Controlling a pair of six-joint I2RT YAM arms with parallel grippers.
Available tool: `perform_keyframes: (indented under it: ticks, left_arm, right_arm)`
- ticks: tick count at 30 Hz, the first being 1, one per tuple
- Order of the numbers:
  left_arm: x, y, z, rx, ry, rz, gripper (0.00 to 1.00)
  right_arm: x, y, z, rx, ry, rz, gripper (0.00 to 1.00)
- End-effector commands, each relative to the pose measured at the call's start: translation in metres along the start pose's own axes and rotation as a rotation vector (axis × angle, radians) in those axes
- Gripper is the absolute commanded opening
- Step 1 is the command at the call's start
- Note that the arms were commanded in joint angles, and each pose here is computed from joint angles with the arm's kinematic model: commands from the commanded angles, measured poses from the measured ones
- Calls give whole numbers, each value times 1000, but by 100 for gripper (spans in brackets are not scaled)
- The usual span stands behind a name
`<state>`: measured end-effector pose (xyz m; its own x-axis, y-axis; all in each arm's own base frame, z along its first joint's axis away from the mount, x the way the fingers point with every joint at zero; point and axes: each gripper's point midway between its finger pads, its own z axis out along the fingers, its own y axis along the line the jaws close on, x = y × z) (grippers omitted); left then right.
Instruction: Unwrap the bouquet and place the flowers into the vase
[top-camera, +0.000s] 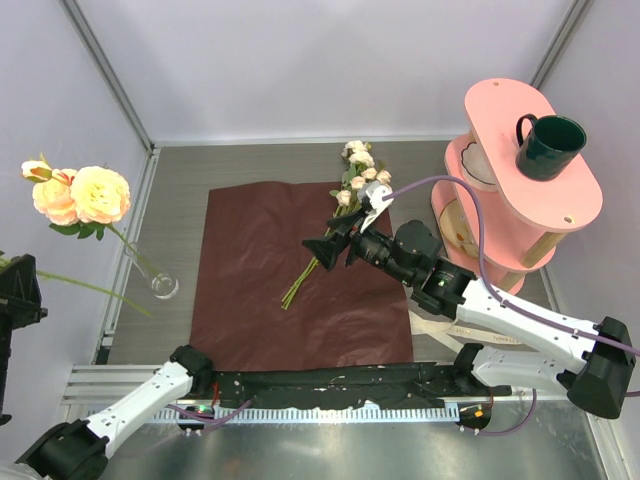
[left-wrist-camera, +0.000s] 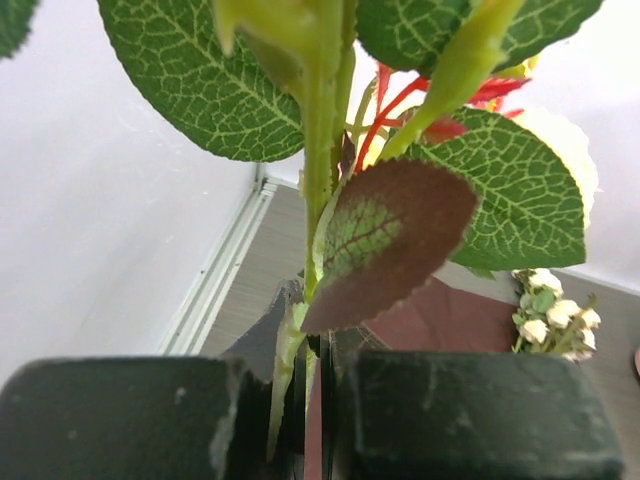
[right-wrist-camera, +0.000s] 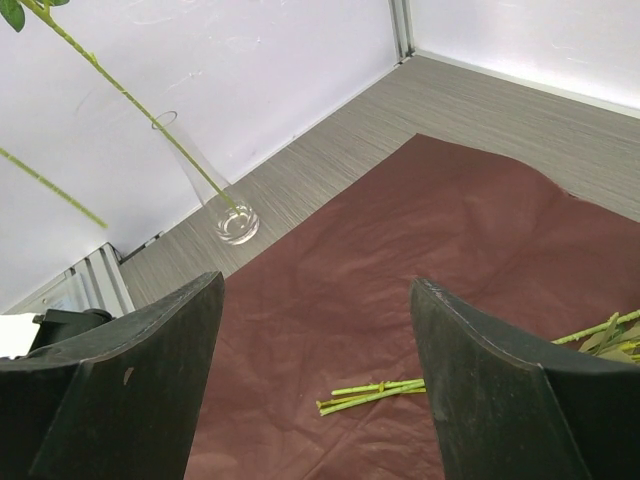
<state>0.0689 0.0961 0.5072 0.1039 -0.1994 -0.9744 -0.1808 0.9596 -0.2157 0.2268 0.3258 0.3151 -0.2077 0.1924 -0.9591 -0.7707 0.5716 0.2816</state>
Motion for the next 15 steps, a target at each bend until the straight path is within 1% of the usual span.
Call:
perform_keyframes:
  ticks: [1, 4, 6, 13, 15]
  left_arm:
    - [-23, 7, 14, -117, -83, -16, 0]
    - [-37, 5, 20, -147, -113, -23, 0]
    - [-42, -1, 26, -155, -111, -18, 0]
    - [-62, -1, 28, -181, -137, -21, 0]
    - [-64, 5, 27, -220, -146, -20, 0]
  right_arm:
    - [-22, 4, -4, -16, -72, -3, 80]
    - [-23, 3, -4, -12, -74, 0, 80]
    - [-23, 2, -5, -9, -77, 0, 80]
    - [-22, 0, -5, -6, -78, 4, 80]
    - [-21, 0, -5, -9, -80, 6, 80]
